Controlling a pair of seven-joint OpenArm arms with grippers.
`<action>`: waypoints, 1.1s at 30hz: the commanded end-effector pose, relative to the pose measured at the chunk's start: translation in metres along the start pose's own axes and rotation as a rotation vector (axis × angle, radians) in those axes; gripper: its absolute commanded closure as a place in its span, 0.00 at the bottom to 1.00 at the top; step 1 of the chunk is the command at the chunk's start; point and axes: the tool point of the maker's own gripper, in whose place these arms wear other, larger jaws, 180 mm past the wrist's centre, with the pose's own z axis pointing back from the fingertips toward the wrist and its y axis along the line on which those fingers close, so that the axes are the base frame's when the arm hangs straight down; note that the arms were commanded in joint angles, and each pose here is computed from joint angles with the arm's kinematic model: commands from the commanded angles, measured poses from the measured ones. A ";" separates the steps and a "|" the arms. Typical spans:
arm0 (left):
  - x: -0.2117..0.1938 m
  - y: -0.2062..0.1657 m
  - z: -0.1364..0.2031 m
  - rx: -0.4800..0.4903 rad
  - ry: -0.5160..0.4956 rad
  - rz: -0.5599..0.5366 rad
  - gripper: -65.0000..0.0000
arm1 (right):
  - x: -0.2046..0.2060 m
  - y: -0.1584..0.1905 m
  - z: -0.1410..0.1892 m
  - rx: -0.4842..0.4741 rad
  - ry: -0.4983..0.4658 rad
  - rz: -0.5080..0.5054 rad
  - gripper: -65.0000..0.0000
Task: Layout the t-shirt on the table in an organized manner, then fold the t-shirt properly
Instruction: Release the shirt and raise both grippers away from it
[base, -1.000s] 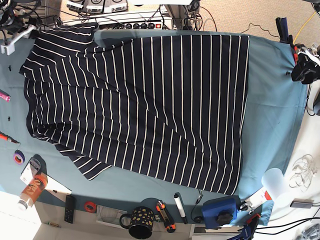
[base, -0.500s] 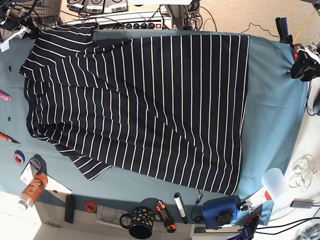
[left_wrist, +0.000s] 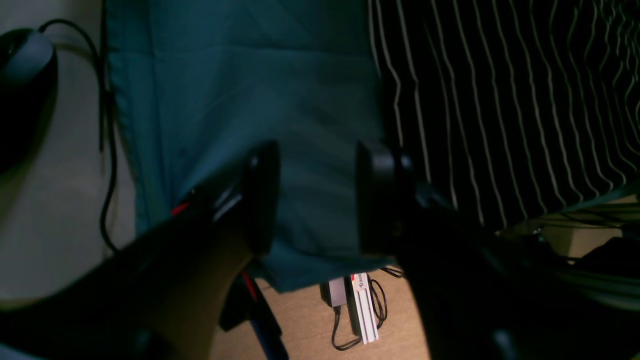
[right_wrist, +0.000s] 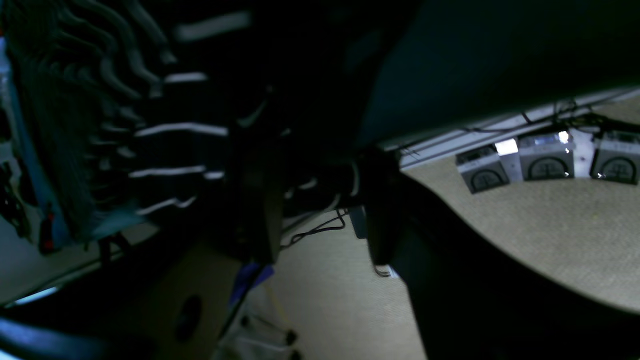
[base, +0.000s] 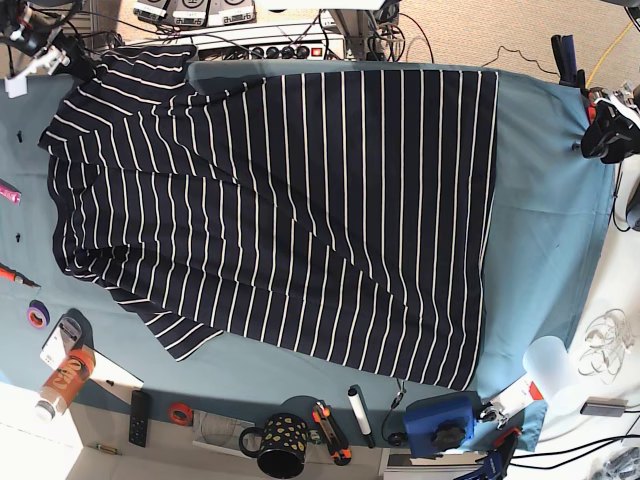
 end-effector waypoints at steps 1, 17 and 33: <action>0.015 -0.001 0.005 -0.002 -0.046 -0.032 0.63 | 0.034 0.015 0.009 0.043 -0.102 0.067 0.62; 0.019 -0.001 0.005 -0.002 -0.066 -0.029 0.63 | 0.041 0.026 0.011 -0.009 -0.077 0.181 0.62; 0.016 -0.001 0.005 -0.003 -0.051 -0.029 0.63 | -0.025 0.014 -0.033 -0.103 0.280 0.287 0.62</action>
